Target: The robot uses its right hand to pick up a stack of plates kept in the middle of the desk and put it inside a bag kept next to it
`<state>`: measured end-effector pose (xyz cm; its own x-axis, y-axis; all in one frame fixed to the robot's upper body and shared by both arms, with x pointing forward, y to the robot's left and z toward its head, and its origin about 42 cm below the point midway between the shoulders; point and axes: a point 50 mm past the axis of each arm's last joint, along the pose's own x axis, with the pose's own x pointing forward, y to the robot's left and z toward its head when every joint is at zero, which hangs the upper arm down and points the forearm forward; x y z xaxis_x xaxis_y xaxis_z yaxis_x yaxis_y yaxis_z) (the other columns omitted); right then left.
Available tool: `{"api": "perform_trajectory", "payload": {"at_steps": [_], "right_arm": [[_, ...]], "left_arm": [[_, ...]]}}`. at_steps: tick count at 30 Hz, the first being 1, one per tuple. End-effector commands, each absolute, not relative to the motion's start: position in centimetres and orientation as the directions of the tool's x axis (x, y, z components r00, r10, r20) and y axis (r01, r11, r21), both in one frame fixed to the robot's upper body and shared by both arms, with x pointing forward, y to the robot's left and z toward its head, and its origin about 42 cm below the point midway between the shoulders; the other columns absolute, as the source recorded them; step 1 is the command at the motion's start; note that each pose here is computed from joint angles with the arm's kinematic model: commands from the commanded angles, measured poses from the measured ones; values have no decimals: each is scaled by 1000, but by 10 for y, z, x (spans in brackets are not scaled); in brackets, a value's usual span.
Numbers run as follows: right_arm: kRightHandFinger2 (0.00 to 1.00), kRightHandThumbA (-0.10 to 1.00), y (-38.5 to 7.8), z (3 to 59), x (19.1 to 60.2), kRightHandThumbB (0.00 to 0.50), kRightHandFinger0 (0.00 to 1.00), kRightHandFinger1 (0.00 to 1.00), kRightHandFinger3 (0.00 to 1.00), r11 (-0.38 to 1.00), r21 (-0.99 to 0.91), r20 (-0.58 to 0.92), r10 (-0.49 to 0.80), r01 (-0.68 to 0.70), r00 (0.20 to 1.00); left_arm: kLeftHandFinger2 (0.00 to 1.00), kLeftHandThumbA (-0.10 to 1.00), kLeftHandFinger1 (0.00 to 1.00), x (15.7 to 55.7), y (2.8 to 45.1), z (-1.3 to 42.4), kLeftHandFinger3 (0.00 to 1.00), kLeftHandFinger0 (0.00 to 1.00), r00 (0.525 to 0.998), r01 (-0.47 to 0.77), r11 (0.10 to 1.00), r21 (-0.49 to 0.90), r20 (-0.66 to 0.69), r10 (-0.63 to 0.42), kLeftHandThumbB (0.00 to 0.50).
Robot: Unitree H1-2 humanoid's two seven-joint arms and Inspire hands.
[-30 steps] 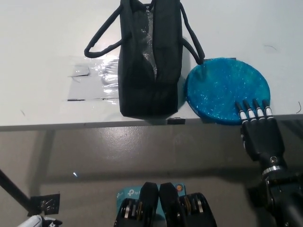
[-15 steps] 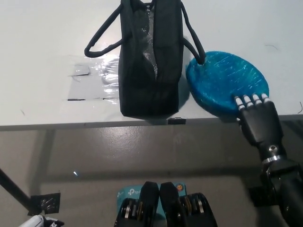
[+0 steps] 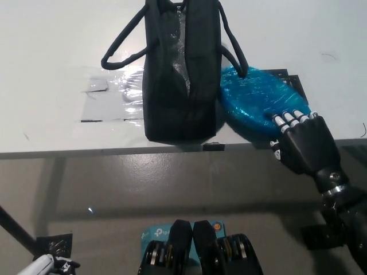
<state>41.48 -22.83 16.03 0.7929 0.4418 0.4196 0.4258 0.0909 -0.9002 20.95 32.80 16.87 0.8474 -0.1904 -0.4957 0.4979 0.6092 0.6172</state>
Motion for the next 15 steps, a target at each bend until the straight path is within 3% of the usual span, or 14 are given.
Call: {"api": "perform_trajectory", "payload": {"at_steps": [1, 3, 4, 5, 9, 12, 13, 15], "right_arm": [[137, -100, -227, 176, 412, 392, 0, 0, 28, 307, -862, 500, 380, 403, 779], [141, -100, -230, 175, 410, 370, 0, 0, 0, 400, -842, 492, 296, 361, 819], [180, -100, -233, 176, 409, 392, 0, 3, 6, 456, -820, 482, 226, 345, 847], [234, -100, -236, 176, 408, 336, 0, 27, 15, 546, -777, 451, 133, 314, 883], [308, -100, -251, 185, 404, 261, 0, 45, 47, 839, -448, 343, -159, 310, 926], [164, -100, -259, 189, 401, 242, 0, 0, 154, 891, -315, 318, -226, 327, 921], [82, -100, -266, 195, 400, 196, 0, 0, 168, 927, -149, 233, -304, 343, 924], [34, -100, -270, 197, 400, 157, 0, 0, 157, 936, -80, 205, -320, 342, 925]], "left_arm": [[793, 178, 735, 211, 335, 178, 836, 756, 874, 460, 603, 652, -451, -179, 0], [791, 195, 738, 212, 335, 177, 841, 764, 873, 461, 600, 654, -455, -175, 0], [792, 196, 739, 212, 335, 176, 841, 766, 872, 463, 598, 654, -457, -176, 0], [788, 214, 737, 212, 335, 177, 843, 766, 873, 461, 599, 655, -455, -175, 0], [785, 169, 721, 213, 335, 177, 856, 739, 876, 455, 605, 653, -450, -174, 0], [791, 165, 733, 213, 335, 177, 847, 753, 875, 455, 607, 652, -452, -171, 0], [798, 170, 740, 211, 335, 177, 844, 764, 878, 447, 614, 651, -450, -162, 0], [804, 191, 743, 211, 336, 177, 855, 766, 878, 447, 613, 652, -450, -162, 0]]}}
